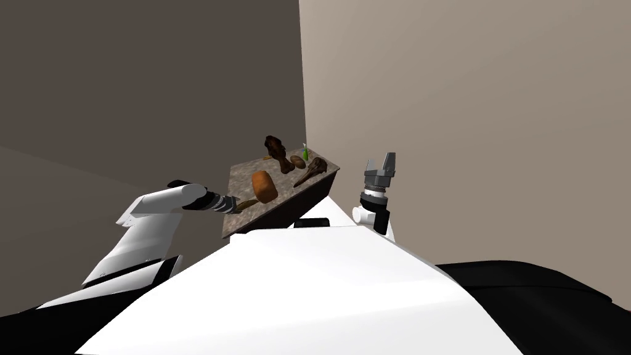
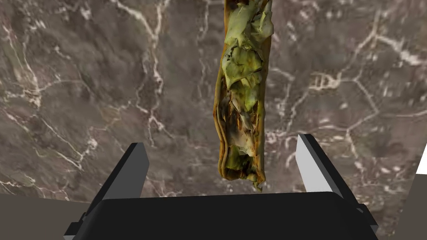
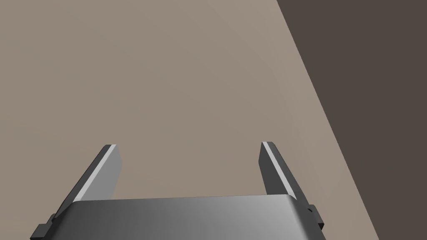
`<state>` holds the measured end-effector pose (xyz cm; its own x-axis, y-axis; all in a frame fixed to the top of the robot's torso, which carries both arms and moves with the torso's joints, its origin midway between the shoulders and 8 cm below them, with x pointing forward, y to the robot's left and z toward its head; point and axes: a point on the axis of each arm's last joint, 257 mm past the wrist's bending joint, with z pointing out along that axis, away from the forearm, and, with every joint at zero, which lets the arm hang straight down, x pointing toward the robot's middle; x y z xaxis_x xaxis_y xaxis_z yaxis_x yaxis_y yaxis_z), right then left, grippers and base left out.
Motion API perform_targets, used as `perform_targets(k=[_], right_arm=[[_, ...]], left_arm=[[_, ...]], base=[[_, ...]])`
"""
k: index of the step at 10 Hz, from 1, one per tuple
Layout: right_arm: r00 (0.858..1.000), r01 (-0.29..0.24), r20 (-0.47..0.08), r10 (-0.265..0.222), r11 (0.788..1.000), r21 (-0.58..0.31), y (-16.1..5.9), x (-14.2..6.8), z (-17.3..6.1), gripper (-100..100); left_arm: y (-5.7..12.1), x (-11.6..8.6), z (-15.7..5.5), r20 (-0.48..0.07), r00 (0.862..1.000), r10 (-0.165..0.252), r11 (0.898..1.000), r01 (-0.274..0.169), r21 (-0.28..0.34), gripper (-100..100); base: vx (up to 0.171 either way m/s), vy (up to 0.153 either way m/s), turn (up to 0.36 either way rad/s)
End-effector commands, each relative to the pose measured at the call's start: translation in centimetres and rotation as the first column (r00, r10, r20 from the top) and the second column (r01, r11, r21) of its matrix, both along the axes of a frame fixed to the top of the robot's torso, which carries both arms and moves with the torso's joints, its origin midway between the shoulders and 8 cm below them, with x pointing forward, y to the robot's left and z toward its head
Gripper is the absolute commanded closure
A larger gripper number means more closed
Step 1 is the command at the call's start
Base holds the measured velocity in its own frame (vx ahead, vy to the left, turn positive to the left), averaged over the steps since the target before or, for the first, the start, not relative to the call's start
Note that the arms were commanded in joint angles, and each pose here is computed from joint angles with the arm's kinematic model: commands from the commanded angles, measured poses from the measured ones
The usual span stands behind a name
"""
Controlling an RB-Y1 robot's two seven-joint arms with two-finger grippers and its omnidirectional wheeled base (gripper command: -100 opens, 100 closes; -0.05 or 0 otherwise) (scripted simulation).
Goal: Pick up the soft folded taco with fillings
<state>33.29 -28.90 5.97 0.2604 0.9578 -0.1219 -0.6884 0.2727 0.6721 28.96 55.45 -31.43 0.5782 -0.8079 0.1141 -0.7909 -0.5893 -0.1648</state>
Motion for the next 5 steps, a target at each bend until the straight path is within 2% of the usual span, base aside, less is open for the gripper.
perform_targets(k=[1,2,3,4,5], right_arm=[[1.000,0.000,0.000,0.000,1.000,0.000,0.0,0.0,0.0,0],[1.000,0.000,0.000,0.000,1.000,0.000,0.0,0.0,0.0,0],[1.000,0.000,0.000,0.000,1.000,0.000,0.0,0.0,0.0,0],[1.000,0.000,0.000,0.000,1.000,0.000,0.0,0.0,0.0,0],[1.000,0.000,0.000,0.000,1.000,0.000,0.0,0.0,0.0,0]], left_arm=[[0.0,-0.1,0.0,-0.001,0.999,-0.032,0.999,0.032,0.006,-100],[1.3,-0.5,0.0,0.009,1.000,-0.010,1.000,0.010,-0.007,-100],[1.4,-0.8,-0.3,0.000,1.000,-0.027,1.000,0.027,-0.008,-100],[1.4,-0.8,-0.3,0.000,0.998,-0.057,0.998,0.057,-0.002,-100],[1.4,-0.8,-0.3,0.000,0.998,-0.068,0.998,0.068,0.000,-100]], base=[[0.015,-0.022,-0.054],[0.075,-0.093,0.173],[0.106,-0.138,0.162],[0.041,-0.053,0.082],[-0.006,0.008,-0.023]])
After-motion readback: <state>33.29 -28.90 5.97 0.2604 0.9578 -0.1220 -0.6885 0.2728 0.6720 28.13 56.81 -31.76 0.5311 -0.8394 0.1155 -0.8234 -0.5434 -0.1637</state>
